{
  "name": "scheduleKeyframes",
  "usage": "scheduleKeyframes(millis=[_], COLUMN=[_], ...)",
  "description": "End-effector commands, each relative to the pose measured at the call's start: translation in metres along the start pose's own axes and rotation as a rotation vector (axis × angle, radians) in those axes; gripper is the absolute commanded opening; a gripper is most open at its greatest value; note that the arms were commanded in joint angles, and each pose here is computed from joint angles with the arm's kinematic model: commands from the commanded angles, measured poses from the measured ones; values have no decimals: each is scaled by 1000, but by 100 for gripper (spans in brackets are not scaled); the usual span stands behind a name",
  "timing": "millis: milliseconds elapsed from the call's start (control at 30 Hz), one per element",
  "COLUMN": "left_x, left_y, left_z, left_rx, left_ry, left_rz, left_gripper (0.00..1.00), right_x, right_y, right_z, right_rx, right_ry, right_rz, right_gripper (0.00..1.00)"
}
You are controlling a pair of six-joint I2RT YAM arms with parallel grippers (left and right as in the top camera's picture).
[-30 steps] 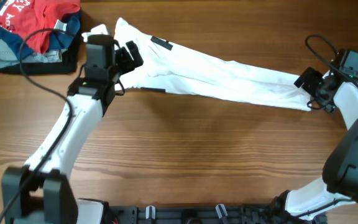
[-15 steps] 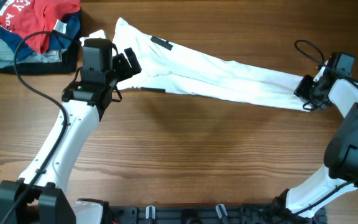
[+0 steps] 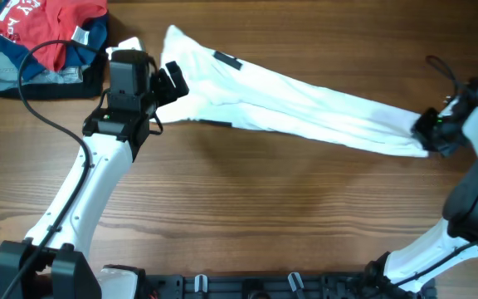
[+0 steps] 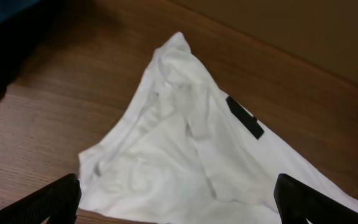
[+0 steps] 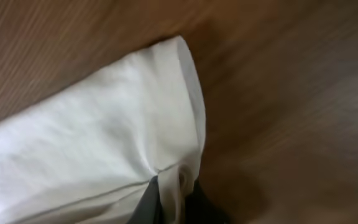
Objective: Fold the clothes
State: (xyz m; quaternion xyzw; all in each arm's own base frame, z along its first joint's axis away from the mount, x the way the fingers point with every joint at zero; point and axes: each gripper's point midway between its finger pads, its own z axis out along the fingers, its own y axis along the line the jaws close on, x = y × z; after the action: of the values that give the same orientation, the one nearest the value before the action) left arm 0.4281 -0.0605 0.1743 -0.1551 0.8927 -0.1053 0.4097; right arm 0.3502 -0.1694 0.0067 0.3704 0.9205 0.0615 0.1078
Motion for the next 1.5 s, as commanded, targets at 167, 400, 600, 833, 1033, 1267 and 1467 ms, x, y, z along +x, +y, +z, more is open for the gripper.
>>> scheduleKeyframes(millis=[167,400,600,833,1033,1267,1467], left_x=[-11,-10,-5,0,0,0,0], left_y=[0,0,3,5,5,5,6], left_z=[-8,-8,-8,-8,-8,-8,-8], left_rx=[0,-1,-12,-23,-23,-23,-29], left_ry=[-36,-35,-12,8,8,8,4], left_rz=[11,12,13,15,15,15,15], left_gripper=[100,100,100,100,100,100,100], right_x=[-52,-19,31,74,94,106,116], right_y=[15,70,141,212,242,273,305], right_z=[-68,-76,-68,-60,-46,-40,-47], right_rx=[-89,-124,-143,-166,-183,-272,-399], right_ry=[-42,53,126,102,95,80,58], right_rz=[-118,-281,-471,-625,-676,-712,-744], right_gripper=[4,4,4,4,4,4,5])
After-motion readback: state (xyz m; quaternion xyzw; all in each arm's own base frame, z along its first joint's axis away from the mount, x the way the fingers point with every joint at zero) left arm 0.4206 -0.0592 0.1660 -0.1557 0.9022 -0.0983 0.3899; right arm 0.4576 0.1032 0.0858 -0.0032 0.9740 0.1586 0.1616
